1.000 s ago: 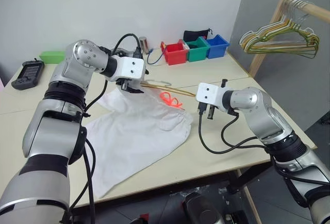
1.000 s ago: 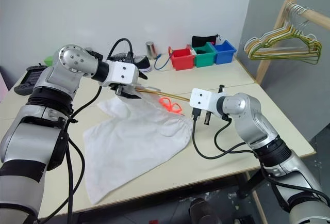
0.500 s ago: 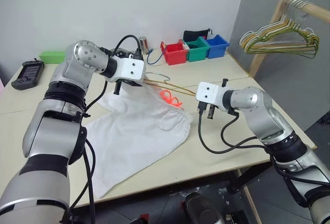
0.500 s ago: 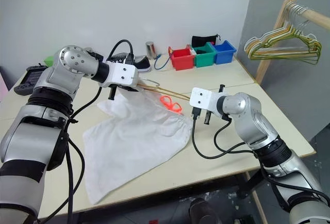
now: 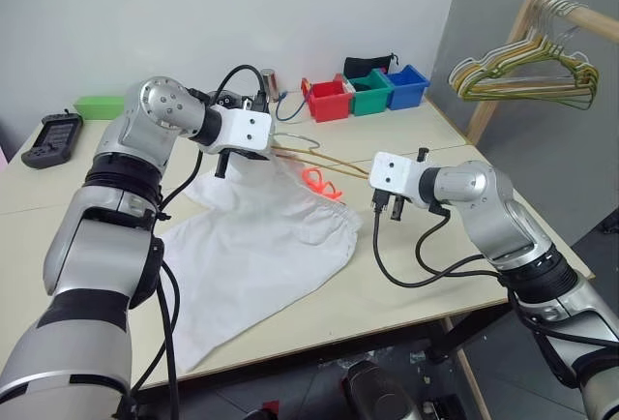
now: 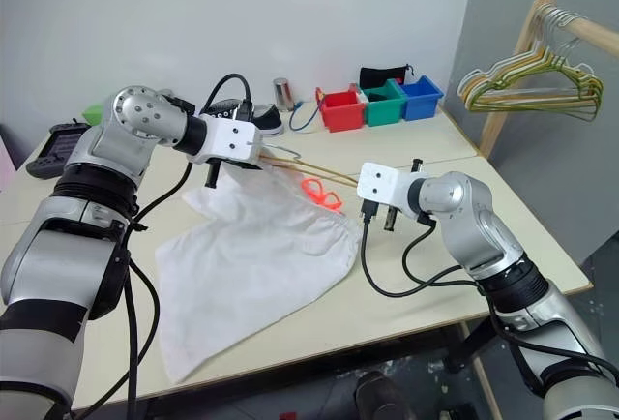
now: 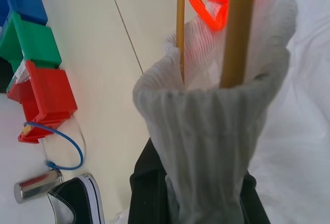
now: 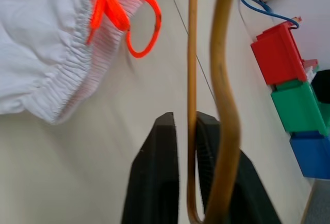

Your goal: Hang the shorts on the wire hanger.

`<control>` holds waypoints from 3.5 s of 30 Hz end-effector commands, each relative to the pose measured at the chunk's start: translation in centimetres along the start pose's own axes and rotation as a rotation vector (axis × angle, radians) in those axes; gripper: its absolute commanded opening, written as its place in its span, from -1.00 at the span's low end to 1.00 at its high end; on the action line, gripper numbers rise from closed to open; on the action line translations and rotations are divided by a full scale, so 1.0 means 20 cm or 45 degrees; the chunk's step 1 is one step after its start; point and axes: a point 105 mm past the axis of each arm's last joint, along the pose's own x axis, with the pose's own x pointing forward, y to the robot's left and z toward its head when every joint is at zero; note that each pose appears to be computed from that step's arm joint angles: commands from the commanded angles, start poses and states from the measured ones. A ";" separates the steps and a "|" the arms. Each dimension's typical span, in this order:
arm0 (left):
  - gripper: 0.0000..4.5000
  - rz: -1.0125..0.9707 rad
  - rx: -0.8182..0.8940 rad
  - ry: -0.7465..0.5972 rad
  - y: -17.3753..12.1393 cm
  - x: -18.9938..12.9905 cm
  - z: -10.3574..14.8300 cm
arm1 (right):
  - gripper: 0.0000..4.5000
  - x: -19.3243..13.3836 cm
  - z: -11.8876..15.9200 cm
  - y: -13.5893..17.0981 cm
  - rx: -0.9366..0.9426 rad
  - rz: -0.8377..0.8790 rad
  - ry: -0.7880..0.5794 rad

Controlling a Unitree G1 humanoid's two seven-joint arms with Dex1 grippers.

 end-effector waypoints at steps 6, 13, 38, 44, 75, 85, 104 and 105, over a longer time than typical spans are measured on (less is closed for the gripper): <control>-1.00 0.081 0.015 0.008 0.02 -0.03 -0.01 | 0.27 -0.11 0.09 -0.08 -0.039 -0.018 -0.084; -1.00 0.061 0.034 0.031 -0.05 0.01 -0.06 | 0.99 -0.20 0.10 -0.12 0.006 -0.014 -0.092; -1.00 0.164 -0.186 0.029 -0.14 -0.10 -0.11 | 0.92 0.16 -0.07 0.30 1.524 0.376 -0.162; -1.00 0.163 -0.196 0.041 -0.15 -0.11 -0.12 | 0.41 0.18 -0.07 0.29 1.602 0.361 -0.187; -1.00 0.043 -0.254 0.119 -0.28 -0.17 -0.18 | -0.97 0.06 -0.13 0.06 0.970 0.094 -0.144; -1.00 0.141 -0.236 0.079 -0.20 -0.17 -0.15 | -0.97 0.06 -0.16 0.08 0.918 0.106 -0.110; -1.00 0.048 -0.245 0.035 -0.26 -0.15 -0.12 | -0.97 0.07 -0.29 0.06 0.946 0.074 -0.032; -1.00 0.041 -0.249 0.032 -0.27 -0.15 -0.12 | -0.97 0.07 -0.29 0.06 0.946 0.075 -0.031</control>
